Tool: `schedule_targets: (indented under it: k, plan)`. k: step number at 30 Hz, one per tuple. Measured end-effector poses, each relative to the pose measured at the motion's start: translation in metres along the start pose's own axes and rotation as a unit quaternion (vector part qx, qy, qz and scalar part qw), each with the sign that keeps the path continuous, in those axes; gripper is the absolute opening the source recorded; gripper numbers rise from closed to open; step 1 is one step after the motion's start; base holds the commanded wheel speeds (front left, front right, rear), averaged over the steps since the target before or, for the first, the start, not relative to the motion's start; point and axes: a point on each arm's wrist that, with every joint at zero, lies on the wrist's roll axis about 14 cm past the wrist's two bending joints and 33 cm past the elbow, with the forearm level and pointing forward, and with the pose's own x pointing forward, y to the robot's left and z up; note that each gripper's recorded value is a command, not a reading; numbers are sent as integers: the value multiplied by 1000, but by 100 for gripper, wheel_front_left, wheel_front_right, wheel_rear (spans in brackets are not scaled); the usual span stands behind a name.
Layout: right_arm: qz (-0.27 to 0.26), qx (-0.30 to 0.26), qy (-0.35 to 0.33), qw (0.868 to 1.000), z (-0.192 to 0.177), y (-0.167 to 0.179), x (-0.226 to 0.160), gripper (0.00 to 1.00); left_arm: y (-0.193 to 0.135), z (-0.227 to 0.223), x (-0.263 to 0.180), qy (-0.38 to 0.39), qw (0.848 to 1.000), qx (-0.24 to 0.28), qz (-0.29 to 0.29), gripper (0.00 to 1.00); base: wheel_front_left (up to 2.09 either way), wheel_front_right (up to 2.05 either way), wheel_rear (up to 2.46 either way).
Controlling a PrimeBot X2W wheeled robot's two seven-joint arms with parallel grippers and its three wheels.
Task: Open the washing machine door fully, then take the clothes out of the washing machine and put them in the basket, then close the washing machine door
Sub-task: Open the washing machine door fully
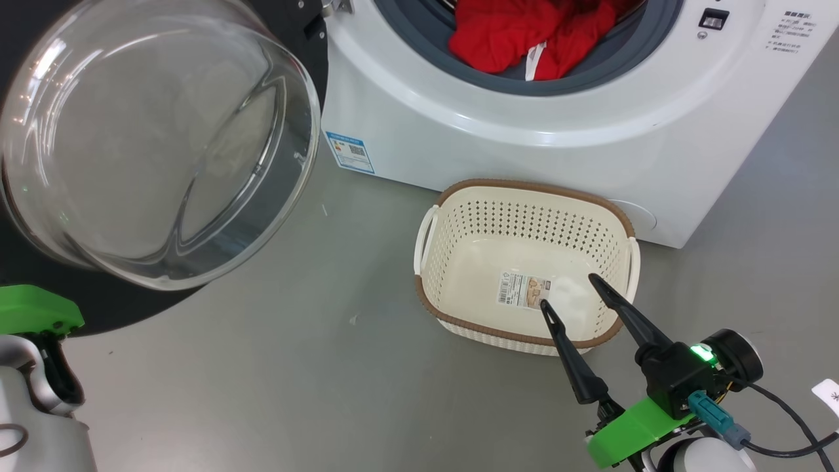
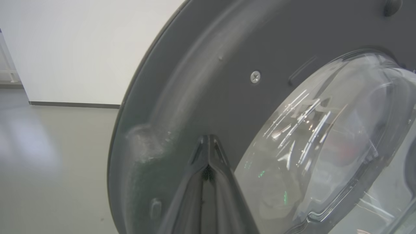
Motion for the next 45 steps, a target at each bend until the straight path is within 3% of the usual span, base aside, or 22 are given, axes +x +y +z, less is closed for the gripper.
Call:
schedule_targets:
  k: [3, 4, 6, 7, 8, 9, 17, 24, 34, 45]
  plan:
    - [-1, -2, -1, 1000, 1, 0, -1, 100, -1, 2, 0, -3, 1000, -2, -2, 0, 0, 0, 0]
    - [-2, -3, -1, 1000, 2, 0, -2, 100, -2, 4, -1, -5, 1000, -2, -6, 6, 0, 0, 0]
    - [-3, -3, -2, 1000, 4, 0, -3, 100, -3, 9, -2, -14, 1000, -5, -12, 64, 0, 0, 0]
    - [-5, -3, -5, 1000, 5, 0, -3, 100, -4, 11, -3, -18, 1000, -7, -17, 64, 0, 0, 0]
    - [-6, -3, -8, 1000, 6, 0, -4, 100, -5, 14, -4, -22, 1000, -9, -19, 93, 0, 0, 0]
    - [-7, -3, -9, 1000, 7, 0, -4, 100, -7, 17, -6, -28, 999, -8, -25, 100, 0, 0, 0]
    - [-26, -7, -22, 999, 16, -8, -12, 100, -38, 63, -17, -106, 991, -22, -82, 100, 0, 0, 0]
    - [-71, 0, -42, 997, 28, -32, -26, 100, -89, 99, -40, -163, 968, -62, -180, 100, 0, 0, 0]
    - [-171, -10, -74, 982, 50, -91, -58, 100, -184, 69, -94, -107, 925, -117, -346, 100, 0, 0, 0]
    - [-252, -27, -98, 962, 69, -130, -107, 100, -235, 29, -140, -31, 888, -119, -443, 100, 0, 0, 0]
